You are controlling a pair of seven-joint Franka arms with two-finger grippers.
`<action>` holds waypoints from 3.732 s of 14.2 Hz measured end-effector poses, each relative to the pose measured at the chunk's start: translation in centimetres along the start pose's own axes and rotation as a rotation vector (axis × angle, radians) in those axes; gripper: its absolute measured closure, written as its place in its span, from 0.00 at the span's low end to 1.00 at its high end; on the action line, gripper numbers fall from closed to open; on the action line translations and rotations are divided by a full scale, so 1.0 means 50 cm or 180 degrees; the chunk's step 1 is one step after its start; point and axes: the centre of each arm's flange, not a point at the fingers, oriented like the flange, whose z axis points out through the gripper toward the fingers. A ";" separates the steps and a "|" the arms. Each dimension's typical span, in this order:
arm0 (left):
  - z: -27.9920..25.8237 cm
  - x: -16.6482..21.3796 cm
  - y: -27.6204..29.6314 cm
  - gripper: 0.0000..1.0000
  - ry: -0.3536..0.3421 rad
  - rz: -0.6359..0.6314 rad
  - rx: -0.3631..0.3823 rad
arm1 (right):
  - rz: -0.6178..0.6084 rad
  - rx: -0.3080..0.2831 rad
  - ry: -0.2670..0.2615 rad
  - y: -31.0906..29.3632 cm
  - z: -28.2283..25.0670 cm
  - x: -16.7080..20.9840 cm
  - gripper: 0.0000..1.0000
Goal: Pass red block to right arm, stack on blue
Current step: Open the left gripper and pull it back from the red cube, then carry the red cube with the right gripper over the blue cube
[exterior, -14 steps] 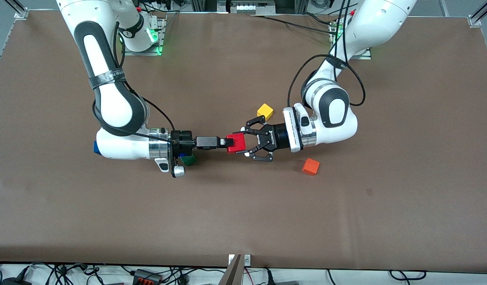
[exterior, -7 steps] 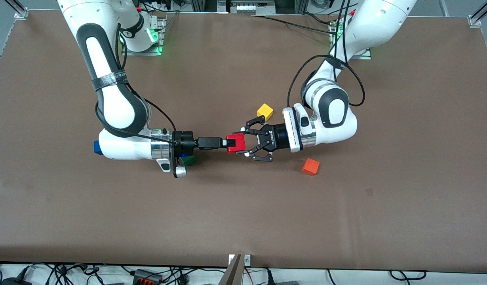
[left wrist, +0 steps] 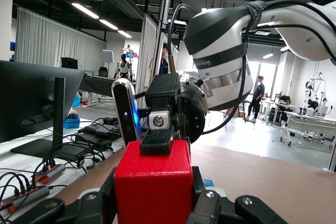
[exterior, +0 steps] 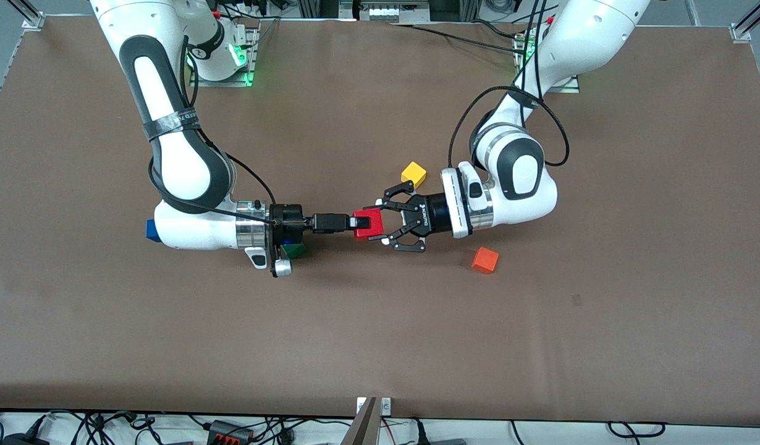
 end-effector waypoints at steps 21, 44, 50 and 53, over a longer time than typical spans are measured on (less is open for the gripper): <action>-0.159 0.087 -0.110 0.00 -0.0439 -0.0214 -0.0599 | 0.0019 -0.0086 -0.0086 0.003 -0.019 0.002 0.44; -0.478 0.140 -0.241 0.00 -0.4641 -0.1297 0.0150 | -0.0404 -0.4399 -0.0032 0.283 -0.775 -0.053 0.44; -0.536 0.354 -0.171 0.00 -0.5228 -0.2020 0.1068 | -0.0314 -0.4430 0.0432 0.323 -0.758 -0.126 0.44; -0.558 0.457 -0.116 0.00 -0.5041 -0.2523 0.1880 | -0.0335 -0.4435 0.0545 0.377 -0.746 -0.142 0.44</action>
